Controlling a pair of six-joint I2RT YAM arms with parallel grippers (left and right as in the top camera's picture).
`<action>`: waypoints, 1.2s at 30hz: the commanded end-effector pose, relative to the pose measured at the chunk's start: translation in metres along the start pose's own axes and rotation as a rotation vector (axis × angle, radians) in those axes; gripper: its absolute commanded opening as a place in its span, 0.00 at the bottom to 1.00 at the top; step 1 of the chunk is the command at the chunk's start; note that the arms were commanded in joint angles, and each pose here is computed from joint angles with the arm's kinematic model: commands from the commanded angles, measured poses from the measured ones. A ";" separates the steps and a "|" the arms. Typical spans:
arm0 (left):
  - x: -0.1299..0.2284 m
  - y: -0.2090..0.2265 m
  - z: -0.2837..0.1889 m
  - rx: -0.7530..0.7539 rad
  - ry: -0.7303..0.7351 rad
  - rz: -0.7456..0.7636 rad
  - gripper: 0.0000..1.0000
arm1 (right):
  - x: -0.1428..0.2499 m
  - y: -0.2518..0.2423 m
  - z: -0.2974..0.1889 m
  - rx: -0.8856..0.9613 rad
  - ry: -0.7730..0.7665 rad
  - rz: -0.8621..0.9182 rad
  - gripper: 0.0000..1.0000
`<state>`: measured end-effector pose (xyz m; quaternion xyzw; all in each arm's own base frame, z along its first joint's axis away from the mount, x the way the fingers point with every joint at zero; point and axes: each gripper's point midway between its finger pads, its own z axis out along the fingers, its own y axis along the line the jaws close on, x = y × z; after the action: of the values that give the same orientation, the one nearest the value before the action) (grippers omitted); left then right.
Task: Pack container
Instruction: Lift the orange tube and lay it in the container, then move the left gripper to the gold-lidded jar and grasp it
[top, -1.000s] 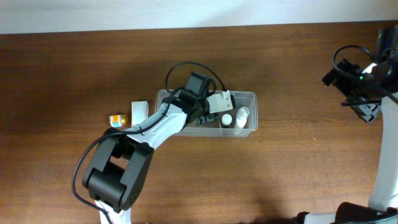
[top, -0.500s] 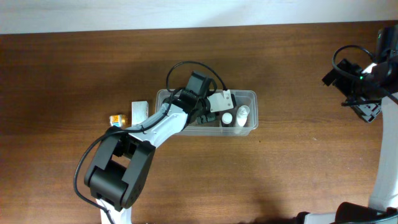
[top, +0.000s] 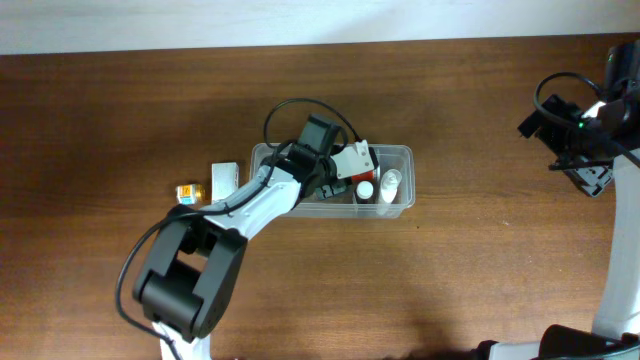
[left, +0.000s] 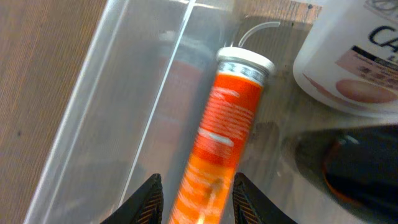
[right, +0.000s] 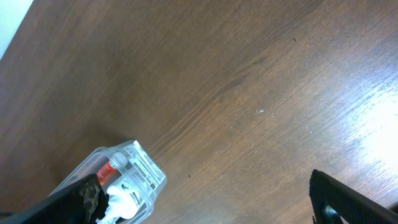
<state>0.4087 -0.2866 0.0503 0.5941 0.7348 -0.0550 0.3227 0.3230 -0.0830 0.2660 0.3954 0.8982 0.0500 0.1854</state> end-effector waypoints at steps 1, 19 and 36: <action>-0.032 0.028 -0.053 -0.115 -0.063 -0.058 0.37 | -0.002 -0.001 0.001 0.001 0.000 -0.003 0.98; 0.071 0.046 -0.206 -0.228 0.171 -0.718 0.84 | -0.002 -0.001 0.001 0.001 0.000 -0.003 0.99; 0.255 0.061 -0.194 -0.407 0.550 -1.494 0.97 | -0.002 -0.001 0.001 0.001 0.000 -0.003 0.98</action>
<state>0.3615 0.0341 0.1171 -0.1339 0.9784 0.0276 0.1553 0.3233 -0.0831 0.2656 0.3955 0.8983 0.0499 0.1849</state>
